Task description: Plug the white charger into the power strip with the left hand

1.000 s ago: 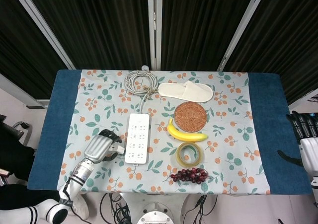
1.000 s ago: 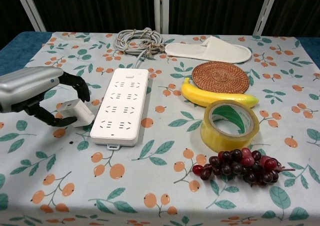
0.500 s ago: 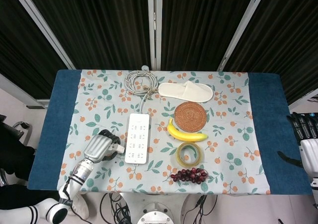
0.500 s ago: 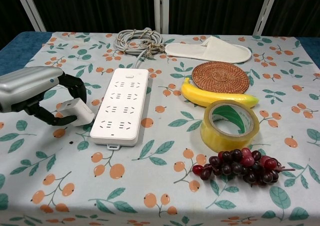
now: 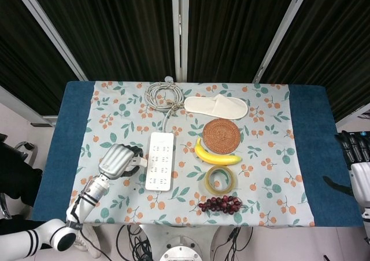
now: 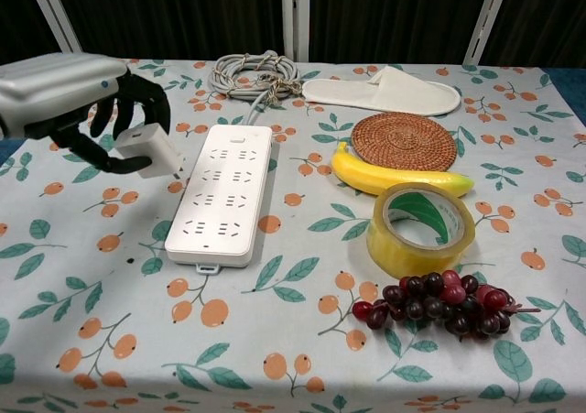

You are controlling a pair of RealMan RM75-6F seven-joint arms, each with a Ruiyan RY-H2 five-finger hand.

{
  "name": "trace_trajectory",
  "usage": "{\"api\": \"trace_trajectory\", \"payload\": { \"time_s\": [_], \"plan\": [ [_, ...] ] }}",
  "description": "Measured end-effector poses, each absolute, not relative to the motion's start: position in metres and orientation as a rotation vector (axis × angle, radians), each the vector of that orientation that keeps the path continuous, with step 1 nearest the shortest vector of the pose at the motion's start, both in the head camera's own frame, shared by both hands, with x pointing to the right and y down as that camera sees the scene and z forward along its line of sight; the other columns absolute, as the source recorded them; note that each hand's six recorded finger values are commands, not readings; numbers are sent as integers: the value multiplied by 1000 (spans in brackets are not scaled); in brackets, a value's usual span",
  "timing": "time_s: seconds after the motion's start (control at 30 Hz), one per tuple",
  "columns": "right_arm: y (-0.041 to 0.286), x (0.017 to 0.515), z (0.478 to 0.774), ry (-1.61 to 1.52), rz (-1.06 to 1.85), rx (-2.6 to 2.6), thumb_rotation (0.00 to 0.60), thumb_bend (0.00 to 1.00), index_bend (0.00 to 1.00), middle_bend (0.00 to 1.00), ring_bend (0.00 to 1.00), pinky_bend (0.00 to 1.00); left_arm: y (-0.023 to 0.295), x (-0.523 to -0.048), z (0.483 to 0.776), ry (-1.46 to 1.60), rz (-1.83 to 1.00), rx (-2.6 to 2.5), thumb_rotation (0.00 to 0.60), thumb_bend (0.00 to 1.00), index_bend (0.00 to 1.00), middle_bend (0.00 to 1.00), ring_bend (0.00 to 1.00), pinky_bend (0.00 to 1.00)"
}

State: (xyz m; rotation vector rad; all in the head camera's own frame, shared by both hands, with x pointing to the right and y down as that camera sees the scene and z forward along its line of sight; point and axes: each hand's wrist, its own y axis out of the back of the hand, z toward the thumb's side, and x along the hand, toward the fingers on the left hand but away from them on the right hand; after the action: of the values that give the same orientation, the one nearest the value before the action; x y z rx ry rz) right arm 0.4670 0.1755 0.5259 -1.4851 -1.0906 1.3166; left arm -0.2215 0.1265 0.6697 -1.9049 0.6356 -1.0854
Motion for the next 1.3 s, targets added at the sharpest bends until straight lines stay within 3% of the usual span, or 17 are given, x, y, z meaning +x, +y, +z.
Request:
{"api": "trace_trajectory", "payload": {
  "time_s": [0.23,0.6,1.3],
  "plan": [
    [175,466,527,-1091,1319,-1486,600,28,0,0,0,0,97,-190,661,532,-1075,-1859,600,404,673,762,649,696],
    [176,466,527,-1097,1330,-1477,600,28,0,0,0,0,72,-164,679,479,-1148,-1843,600,410,674,771,658,705],
    [177,469,528,-1103,1348,-1469,600,28,0,0,0,0,69,-159,699,429,-1209,-1809,600,409,675,773,660,705]
  ]
}}
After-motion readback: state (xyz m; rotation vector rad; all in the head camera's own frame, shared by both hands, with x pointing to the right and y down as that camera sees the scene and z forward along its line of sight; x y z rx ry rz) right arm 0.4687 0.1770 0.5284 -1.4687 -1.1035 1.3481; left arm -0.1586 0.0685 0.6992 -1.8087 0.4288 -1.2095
